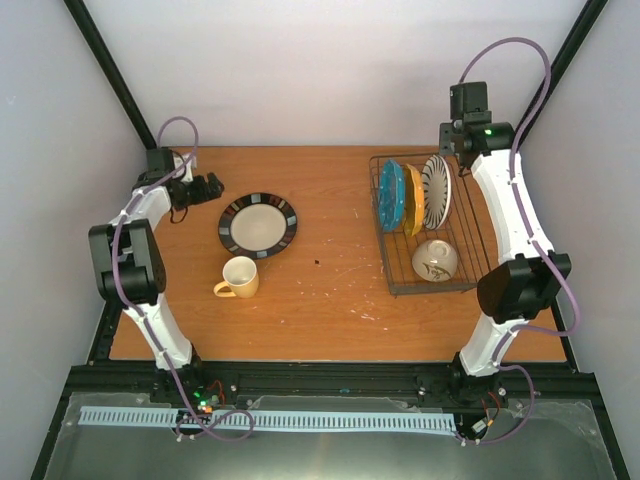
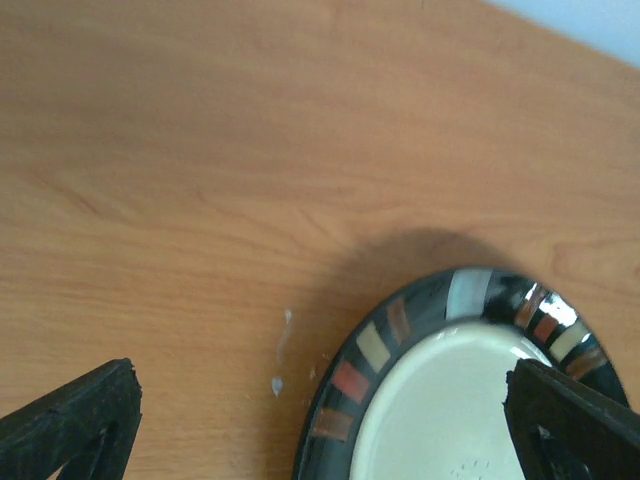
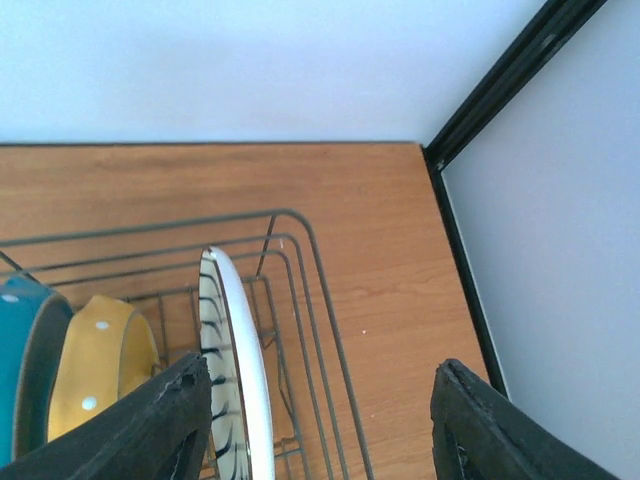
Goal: Load the mixed dishes into the dish rack
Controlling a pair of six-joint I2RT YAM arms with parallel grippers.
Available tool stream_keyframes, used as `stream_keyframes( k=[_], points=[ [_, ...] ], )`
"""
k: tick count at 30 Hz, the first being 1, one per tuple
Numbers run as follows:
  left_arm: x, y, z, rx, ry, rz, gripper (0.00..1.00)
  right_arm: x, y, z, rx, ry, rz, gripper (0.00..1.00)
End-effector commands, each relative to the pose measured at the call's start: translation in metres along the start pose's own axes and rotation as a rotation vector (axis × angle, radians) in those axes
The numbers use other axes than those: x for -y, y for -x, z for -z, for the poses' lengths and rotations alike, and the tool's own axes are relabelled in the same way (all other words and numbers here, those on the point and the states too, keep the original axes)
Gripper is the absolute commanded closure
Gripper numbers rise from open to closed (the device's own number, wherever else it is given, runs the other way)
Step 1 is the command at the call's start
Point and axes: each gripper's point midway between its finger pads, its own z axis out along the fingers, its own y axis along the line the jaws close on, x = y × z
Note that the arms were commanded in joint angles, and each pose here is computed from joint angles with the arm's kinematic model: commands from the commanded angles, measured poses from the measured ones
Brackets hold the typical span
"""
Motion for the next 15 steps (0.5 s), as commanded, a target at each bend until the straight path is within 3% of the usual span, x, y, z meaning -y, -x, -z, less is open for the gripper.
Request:
stream_keyframes(
  k=[1, 11, 13, 15],
  points=[
    [0.0, -0.049, -0.028, -0.204, -0.096, 0.01, 0.0, 0.015, 0.029, 0.034, 0.109, -0.016, -0.046, 0.4],
    [-0.016, -0.103, -0.056, -0.386, -0.101, -0.013, 0.04, 0.007, 0.023, 0.031, 0.081, 0.02, -0.034, 0.4],
    [-0.014, -0.109, -0.058, -0.399, -0.127, -0.007, 0.11, 0.006, 0.023, 0.03, 0.08, 0.023, -0.033, 0.4],
    [-0.009, -0.113, -0.06, -0.412, -0.171, 0.003, 0.25, 0.005, 0.022, 0.028, 0.077, 0.026, -0.029, 0.4]
  ],
)
